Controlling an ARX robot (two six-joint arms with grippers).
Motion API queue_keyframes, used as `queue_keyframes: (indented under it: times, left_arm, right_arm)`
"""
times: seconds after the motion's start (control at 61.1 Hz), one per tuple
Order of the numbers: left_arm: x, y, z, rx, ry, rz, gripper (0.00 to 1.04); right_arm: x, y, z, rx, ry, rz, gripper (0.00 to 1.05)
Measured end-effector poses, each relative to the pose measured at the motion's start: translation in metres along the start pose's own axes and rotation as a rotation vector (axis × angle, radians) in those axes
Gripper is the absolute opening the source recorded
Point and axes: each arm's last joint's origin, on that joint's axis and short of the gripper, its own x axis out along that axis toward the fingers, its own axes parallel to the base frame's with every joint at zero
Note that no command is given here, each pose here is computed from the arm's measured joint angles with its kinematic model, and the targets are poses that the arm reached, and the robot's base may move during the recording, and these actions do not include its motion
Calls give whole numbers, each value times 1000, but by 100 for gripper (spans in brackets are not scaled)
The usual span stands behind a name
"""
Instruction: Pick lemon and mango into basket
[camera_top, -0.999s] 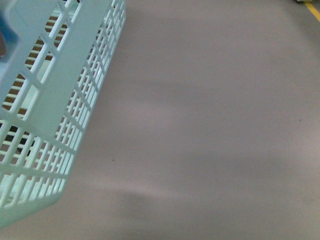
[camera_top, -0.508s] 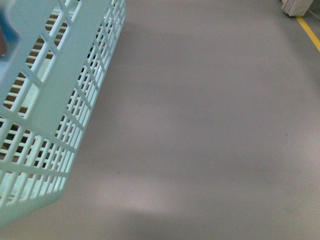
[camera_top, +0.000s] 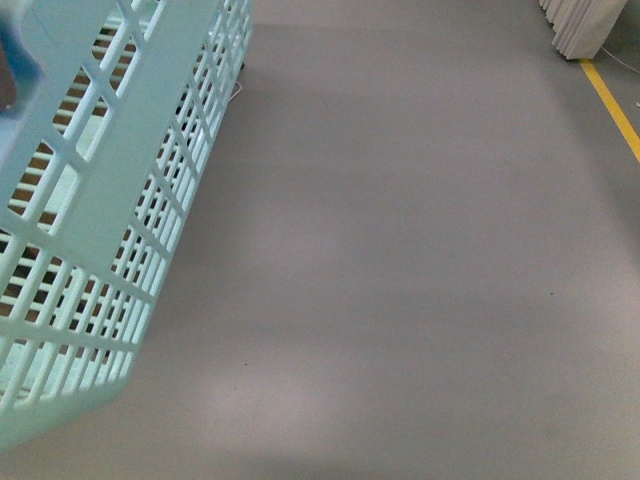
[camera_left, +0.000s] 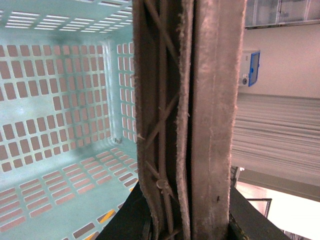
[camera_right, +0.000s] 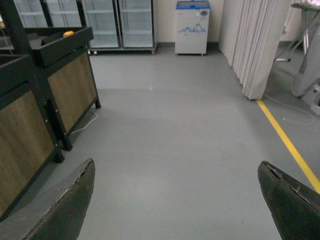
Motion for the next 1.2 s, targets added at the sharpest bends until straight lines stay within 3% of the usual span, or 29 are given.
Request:
queue_keyframes:
  times: [1.032,1.196]
  left_arm:
    - [-1,-1,-2,-8,30,-5,19]
    - [-1,-1,0,1,-10,-3,19]
  right_arm:
    - [0,0,0,0,0,-3,96]
    - [0,0,0,0,0,-4,96]
